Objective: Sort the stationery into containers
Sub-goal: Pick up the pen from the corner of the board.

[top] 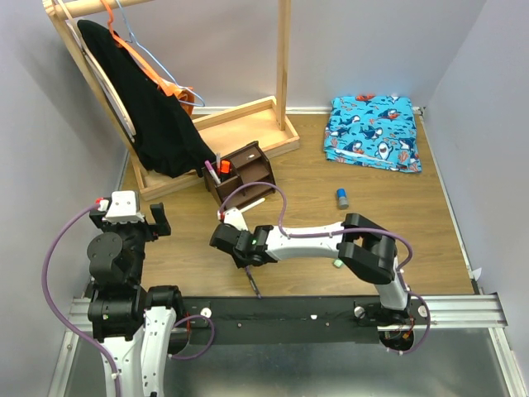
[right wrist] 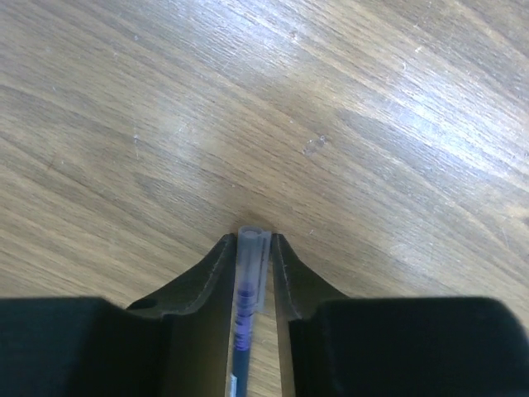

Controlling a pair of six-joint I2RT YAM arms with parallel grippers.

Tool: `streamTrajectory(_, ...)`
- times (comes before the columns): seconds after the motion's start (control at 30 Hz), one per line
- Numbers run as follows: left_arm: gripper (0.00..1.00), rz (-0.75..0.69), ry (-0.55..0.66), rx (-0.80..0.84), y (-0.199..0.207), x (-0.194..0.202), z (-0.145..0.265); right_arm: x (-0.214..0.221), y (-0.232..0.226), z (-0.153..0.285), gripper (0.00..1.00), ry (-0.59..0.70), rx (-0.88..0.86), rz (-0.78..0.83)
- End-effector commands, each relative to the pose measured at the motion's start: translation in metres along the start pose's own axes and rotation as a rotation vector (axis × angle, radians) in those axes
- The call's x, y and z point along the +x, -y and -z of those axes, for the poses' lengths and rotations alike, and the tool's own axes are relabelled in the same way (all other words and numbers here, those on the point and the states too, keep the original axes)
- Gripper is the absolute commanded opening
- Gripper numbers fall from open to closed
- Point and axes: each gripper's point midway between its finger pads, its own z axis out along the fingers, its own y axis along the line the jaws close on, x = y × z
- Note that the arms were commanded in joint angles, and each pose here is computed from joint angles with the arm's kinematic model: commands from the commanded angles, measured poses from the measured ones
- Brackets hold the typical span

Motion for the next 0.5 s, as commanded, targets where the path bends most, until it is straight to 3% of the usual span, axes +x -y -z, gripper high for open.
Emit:
streamTrajectory(0.0, 0.99, 0.013, 0.003, -0.029, -0.005, -0.002, 0.007, 0.090, 0.047, -0.020, 0.25, -0.255, 0.137, 0.130)
streamTrajectory(0.1, 0.99, 0.011, 0.003, -0.026, -0.005, -0.002, 0.006, 0.077, 0.048, -0.017, 0.17, -0.222, 0.129, 0.132)
streamTrajectory(0.17, 0.99, 0.010, 0.000, -0.020, -0.004, -0.001, 0.006, 0.064, 0.056, -0.015, 0.01, -0.191, 0.149, 0.128)
streamTrajectory(0.3, 0.99, -0.003, -0.013, -0.010, -0.002, 0.002, 0.004, 0.021, 0.044, -0.002, 0.01, -0.101, 0.048, 0.151)
streamTrajectory(0.47, 0.99, 0.001, -0.034, 0.007, 0.001, 0.006, -0.001, -0.111, 0.029, 0.041, 0.01, 0.229, -0.096, 0.155)
